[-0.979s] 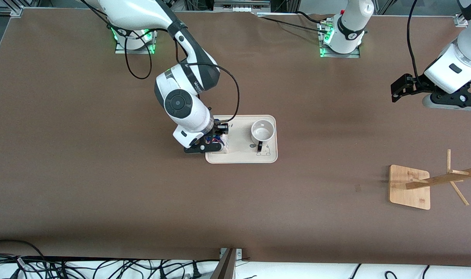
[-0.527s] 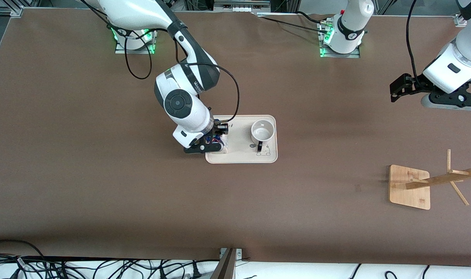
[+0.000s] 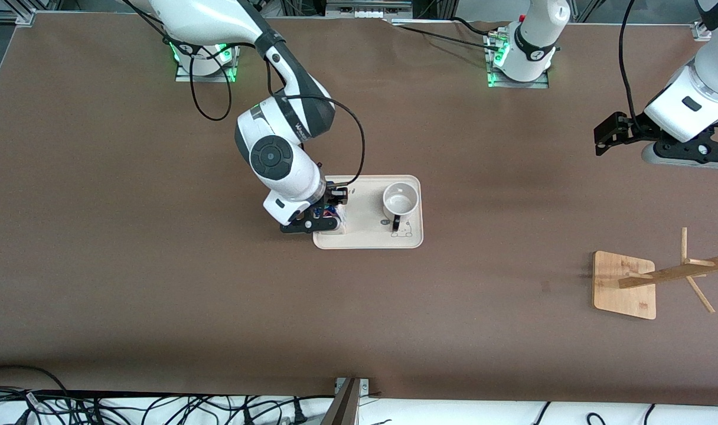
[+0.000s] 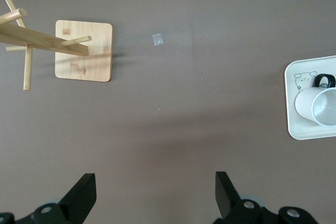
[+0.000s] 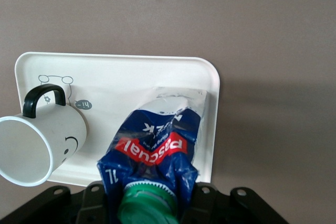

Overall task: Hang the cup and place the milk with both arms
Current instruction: 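Carry the milk carton off the tray while the left gripper approaches the mug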

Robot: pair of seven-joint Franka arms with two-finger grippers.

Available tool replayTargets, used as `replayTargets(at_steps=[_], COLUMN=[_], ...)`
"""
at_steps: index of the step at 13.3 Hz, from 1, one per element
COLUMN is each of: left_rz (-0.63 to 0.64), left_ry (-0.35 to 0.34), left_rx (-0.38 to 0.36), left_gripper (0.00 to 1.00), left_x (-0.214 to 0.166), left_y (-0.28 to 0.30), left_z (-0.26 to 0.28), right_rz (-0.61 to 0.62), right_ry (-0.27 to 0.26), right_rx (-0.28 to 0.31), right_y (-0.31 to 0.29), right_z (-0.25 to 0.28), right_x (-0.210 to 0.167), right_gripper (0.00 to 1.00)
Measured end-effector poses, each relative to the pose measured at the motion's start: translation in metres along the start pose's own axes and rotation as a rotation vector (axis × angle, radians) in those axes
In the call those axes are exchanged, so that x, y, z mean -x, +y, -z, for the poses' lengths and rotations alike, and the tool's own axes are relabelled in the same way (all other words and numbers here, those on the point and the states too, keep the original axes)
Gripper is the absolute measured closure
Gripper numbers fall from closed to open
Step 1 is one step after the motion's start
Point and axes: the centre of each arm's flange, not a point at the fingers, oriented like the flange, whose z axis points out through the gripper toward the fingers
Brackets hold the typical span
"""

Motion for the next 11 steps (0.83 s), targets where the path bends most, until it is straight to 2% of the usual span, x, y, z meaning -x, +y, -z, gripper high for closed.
replayTargets(at_steps=[3, 6, 11], left_rz=[0.0, -0.004, -0.003], left_ry=[0.0, 0.0, 0.006], left_rx=[0.0, 0.001, 0.001], left_gripper=[0.0, 0.0, 0.0], left_x=[0.0, 0.0, 0.0], left_y=[0.0, 0.002, 0.018], left_z=[0.0, 0.0, 0.003], right_rz=[0.006, 0.032, -0.018], right_ry=[-0.026, -0.039, 0.045], right_rx=[0.006, 0.019, 0.107], right_y=[-0.003, -0.004, 0.063], right_z=[0.024, 0.09, 0.216], right_x=[0.008, 0.029, 0.044], right_gripper=[0.61, 0.61, 0.61])
